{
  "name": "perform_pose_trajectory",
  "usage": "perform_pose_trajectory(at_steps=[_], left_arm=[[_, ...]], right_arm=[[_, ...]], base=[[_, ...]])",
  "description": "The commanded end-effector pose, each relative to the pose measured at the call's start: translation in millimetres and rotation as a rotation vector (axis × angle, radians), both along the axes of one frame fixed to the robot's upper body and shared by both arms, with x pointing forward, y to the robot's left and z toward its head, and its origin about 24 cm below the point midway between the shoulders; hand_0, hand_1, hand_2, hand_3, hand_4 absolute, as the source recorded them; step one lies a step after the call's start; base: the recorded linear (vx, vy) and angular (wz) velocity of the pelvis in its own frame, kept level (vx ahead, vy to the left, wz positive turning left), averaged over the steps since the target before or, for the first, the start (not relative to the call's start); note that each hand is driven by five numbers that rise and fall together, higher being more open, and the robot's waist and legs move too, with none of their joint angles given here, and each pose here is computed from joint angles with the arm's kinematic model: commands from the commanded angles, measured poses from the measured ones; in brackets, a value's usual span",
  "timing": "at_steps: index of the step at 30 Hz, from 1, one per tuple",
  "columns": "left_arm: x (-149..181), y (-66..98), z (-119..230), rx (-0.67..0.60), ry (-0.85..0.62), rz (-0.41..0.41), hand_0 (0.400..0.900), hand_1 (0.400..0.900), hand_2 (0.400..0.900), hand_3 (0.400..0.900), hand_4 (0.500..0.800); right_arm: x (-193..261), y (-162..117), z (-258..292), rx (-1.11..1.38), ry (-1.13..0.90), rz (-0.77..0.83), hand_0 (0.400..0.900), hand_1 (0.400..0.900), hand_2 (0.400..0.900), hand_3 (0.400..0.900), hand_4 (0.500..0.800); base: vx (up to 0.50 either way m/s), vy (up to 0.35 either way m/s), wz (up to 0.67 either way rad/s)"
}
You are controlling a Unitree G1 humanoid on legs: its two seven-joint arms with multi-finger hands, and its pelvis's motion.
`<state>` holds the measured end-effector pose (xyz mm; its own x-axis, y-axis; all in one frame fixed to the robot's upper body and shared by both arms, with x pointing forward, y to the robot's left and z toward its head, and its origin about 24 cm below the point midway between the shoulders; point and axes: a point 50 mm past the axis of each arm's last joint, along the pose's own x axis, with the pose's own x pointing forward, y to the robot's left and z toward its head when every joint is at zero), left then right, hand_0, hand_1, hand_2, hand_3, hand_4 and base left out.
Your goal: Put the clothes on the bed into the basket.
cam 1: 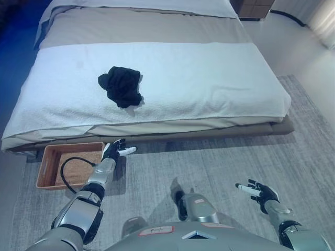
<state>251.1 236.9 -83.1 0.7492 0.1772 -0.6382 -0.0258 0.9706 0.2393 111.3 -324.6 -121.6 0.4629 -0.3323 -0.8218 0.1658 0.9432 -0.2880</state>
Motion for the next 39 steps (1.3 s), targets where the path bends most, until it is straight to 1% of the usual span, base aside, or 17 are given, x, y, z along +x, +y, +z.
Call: perform_pose_trajectory(at_steps=[1, 6, 10, 14, 17, 21, 24, 28, 33, 39], left_arm=[[48.3, 3.7, 48.5, 0.018, -0.227, -0.008, 0.900, 0.900, 0.900, 0.900, 0.800], [47.0, 10.0, 49.4, 0.029, -0.230, 0.005, 0.900, 0.900, 0.900, 0.900, 0.800], [40.1, 22.7, 48.2, 0.038, -0.233, 0.047, 0.900, 0.900, 0.900, 0.900, 0.800], [36.1, 28.0, 47.9, 0.034, -0.244, 0.071, 0.900, 0.900, 0.900, 0.900, 0.800], [33.4, 37.2, 52.1, 0.052, -0.265, 0.087, 0.900, 0.900, 0.900, 0.900, 0.800], [37.0, 41.1, 60.3, 0.067, -0.302, 0.086, 0.900, 0.900, 0.900, 0.900, 0.800], [33.8, 41.8, 61.7, 0.058, -0.323, 0.088, 0.900, 0.900, 0.900, 0.900, 0.800], [26.6, 43.9, 57.1, 0.065, -0.309, 0.085, 0.900, 0.900, 0.900, 0.900, 0.800], [23.7, 42.7, 55.7, 0.060, -0.307, 0.078, 0.900, 0.900, 0.900, 0.900, 0.800], [25.1, 37.2, 58.1, 0.045, -0.324, 0.053, 0.900, 0.900, 0.900, 0.900, 0.800]], right_arm=[[6.5, -35.9, 23.7, -0.121, -0.076, -0.058, 0.900, 0.900, 0.900, 0.900, 0.800], [14.7, -35.6, 27.2, -0.144, -0.097, -0.022, 0.900, 0.900, 0.900, 0.900, 0.800], [19.2, -35.0, 29.4, -0.158, -0.114, 0.006, 0.900, 0.900, 0.900, 0.900, 0.800], [16.9, -32.9, 27.2, -0.154, -0.094, 0.030, 0.900, 0.900, 0.900, 0.900, 0.800], [14.8, -31.3, 25.2, -0.151, -0.068, 0.057, 0.900, 0.900, 0.900, 0.900, 0.800], [14.5, -29.4, 23.0, -0.130, -0.070, 0.022, 0.900, 0.900, 0.900, 0.900, 0.800], [27.9, -18.4, 21.4, -0.108, -0.085, 0.069, 0.900, 0.900, 0.900, 0.900, 0.800], [38.5, -9.2, 21.3, -0.082, -0.117, 0.098, 0.900, 0.900, 0.900, 0.900, 0.800], [42.7, -6.3, 22.1, -0.072, -0.123, 0.128, 0.900, 0.900, 0.900, 0.900, 0.800], [35.8, -5.2, 18.8, -0.058, -0.109, 0.119, 0.900, 0.900, 0.900, 0.900, 0.800]], base=[[0.160, -0.074, -0.39], [0.213, 0.009, -0.64], [0.291, 0.032, -0.67], [0.280, 0.133, -0.47], [0.285, 0.224, -0.57], [0.265, 0.219, -0.31], [0.228, 0.147, -0.33], [0.208, 0.152, -0.10], [0.176, 0.216, 0.02], [0.161, 0.219, 0.24]])
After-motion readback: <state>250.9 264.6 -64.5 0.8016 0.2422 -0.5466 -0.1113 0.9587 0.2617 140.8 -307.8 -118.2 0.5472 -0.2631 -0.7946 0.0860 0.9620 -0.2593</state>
